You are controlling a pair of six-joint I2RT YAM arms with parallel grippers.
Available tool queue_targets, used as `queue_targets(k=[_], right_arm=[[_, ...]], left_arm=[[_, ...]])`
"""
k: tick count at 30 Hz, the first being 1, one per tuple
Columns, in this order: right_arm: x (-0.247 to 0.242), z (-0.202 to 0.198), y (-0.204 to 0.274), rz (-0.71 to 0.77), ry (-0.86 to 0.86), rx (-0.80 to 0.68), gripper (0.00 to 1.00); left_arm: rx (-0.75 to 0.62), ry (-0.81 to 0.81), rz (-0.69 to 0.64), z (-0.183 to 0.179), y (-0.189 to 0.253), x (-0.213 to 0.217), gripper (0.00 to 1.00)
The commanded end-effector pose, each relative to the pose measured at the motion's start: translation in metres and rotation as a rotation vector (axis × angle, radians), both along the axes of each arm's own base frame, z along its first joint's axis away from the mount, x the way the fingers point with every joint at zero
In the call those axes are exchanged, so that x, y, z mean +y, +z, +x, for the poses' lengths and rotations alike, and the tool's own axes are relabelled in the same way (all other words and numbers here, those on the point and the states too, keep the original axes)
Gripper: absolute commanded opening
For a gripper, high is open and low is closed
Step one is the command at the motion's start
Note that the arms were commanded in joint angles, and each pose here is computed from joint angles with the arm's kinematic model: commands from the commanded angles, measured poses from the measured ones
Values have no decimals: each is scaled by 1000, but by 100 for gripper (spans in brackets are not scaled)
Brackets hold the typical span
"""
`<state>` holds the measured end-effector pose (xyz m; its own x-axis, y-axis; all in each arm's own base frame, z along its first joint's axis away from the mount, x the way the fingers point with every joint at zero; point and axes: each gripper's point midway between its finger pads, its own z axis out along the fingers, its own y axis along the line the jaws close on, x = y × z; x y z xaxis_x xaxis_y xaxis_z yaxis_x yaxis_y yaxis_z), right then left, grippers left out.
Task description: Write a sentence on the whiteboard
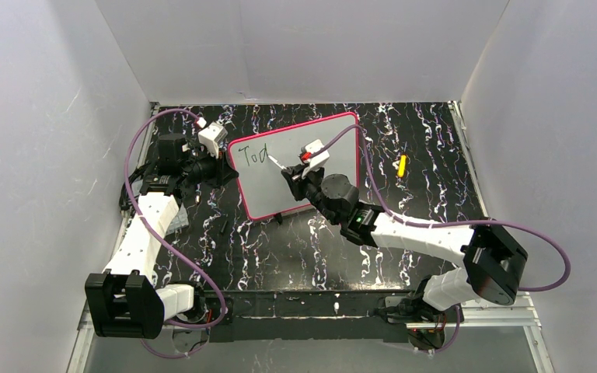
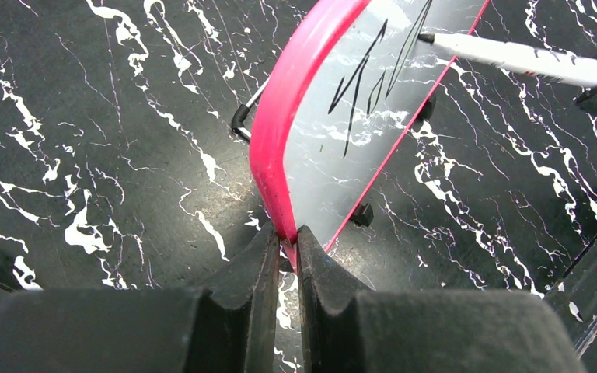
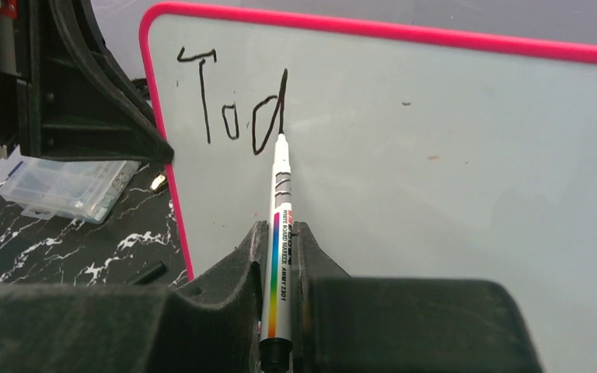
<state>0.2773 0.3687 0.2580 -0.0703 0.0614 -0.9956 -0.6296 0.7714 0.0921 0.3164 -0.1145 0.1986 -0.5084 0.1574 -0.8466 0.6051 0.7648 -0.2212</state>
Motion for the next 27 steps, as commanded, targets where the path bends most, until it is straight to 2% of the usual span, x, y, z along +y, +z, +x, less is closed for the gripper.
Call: queue_targets(k=[1,7,18,27], right_arm=[[-7,2,-9,-4,-24,25,1],[-15,0,-8,-3,-42,25,1],[-24,-6,42,100,-29,-47,1],[-17,2,41,82,-35,-59,1]], left_arm=[[13,-25,5,-11,-1,-2,0],[12,-24,6,-11,-1,-2,0],[14,-21,8,-11,-2,-2,0],[13,-18,10,-11,-2,-1,0]])
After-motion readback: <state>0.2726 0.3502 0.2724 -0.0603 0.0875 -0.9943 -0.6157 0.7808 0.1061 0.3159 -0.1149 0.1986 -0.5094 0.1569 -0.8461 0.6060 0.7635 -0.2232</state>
